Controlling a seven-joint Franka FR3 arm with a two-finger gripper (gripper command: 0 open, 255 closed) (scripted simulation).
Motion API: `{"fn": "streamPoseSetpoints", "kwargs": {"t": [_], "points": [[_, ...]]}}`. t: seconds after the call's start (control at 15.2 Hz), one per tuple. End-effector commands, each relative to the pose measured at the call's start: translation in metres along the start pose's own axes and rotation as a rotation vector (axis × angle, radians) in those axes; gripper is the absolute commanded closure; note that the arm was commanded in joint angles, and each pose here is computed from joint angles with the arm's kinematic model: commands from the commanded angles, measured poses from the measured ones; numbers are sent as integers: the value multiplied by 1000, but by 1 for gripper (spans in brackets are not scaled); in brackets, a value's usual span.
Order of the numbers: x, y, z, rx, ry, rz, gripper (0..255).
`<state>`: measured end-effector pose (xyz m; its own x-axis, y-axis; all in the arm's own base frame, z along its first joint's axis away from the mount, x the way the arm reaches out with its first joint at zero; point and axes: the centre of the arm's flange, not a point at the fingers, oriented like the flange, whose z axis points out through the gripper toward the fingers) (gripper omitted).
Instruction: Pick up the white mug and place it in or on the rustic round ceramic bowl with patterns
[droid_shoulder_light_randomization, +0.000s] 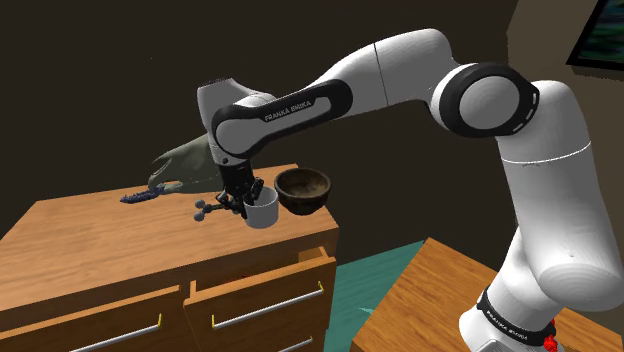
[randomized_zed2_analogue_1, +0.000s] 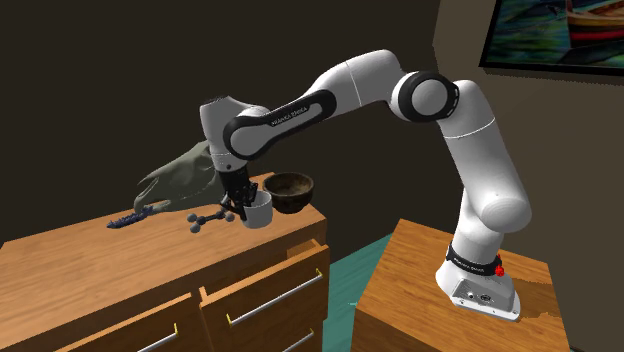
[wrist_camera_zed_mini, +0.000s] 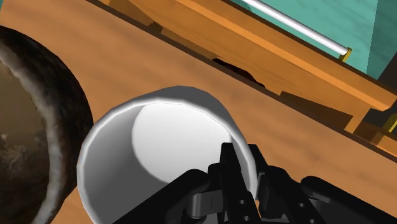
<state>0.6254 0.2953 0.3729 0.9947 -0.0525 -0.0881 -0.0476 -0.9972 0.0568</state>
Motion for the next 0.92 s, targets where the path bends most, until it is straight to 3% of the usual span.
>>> {"fn": "streamPoseSetpoints", "kwargs": {"t": [0.0,0.86], "points": [[-1,1,-10,0,0,0,255],[-7,5,-79,0,0,0,255]]}}
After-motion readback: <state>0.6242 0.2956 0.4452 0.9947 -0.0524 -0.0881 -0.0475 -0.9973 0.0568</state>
